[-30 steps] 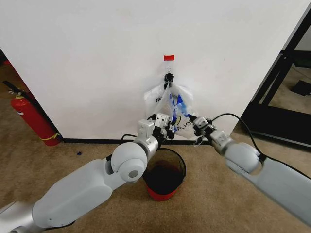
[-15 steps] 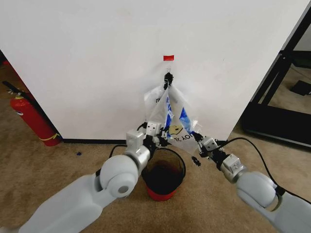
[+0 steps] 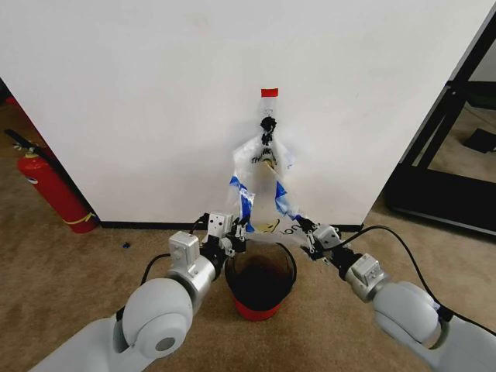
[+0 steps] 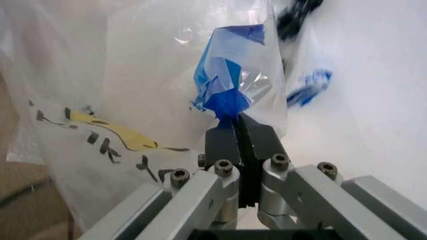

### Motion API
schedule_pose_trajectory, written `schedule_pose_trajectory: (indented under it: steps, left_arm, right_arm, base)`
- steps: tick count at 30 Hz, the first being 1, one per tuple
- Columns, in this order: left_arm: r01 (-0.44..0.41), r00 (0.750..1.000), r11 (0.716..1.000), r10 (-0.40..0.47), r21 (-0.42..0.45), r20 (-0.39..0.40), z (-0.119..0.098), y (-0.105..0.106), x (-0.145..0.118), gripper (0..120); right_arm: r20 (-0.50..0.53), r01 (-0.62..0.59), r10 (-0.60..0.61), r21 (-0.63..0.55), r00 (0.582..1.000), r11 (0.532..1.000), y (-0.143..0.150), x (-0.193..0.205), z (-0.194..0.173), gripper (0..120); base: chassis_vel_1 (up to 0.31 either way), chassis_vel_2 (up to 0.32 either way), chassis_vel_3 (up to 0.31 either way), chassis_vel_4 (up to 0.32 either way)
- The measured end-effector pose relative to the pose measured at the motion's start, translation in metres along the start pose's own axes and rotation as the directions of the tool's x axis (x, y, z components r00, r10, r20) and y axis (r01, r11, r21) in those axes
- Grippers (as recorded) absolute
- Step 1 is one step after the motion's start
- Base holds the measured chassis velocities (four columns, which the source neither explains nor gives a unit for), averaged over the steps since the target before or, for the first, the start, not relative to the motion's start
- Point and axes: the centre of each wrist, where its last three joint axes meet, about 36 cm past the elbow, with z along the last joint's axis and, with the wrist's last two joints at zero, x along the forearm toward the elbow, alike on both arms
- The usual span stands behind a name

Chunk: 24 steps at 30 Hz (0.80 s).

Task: Pick up the garbage bag from the wall and place it over the trash bin.

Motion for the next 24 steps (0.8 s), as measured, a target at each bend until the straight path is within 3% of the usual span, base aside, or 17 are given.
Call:
schedule_pose_trajectory:
  steps: [3,11,24]
  left_arm:
    - [-0.034,0.997,0.999,0.034,-0.008,0.064,-0.013,-0.002,0.007,0]
    - [-0.062,0.99,0.998,0.064,-0.019,0.129,-0.028,-0.005,0.023,0]
    - [-0.021,0.996,0.997,0.015,0.069,0.085,-0.007,-0.007,0.021,0]
  right_arm:
    - [0.049,-0.01,0.012,-0.034,0.999,0.999,-0.001,0.005,-0.023,0]
    - [0.085,-0.014,0.026,-0.133,0.996,0.991,-0.004,0.022,-0.07,0]
    - [0.003,-0.012,0.014,-0.314,1.0,0.949,0.02,0.026,-0.069,0]
  base:
    - [0.0,0.0,0.0,0.0]
    - [0.0,0.0,0.0,0.0]
    - [0.0,0.0,0.0,0.0]
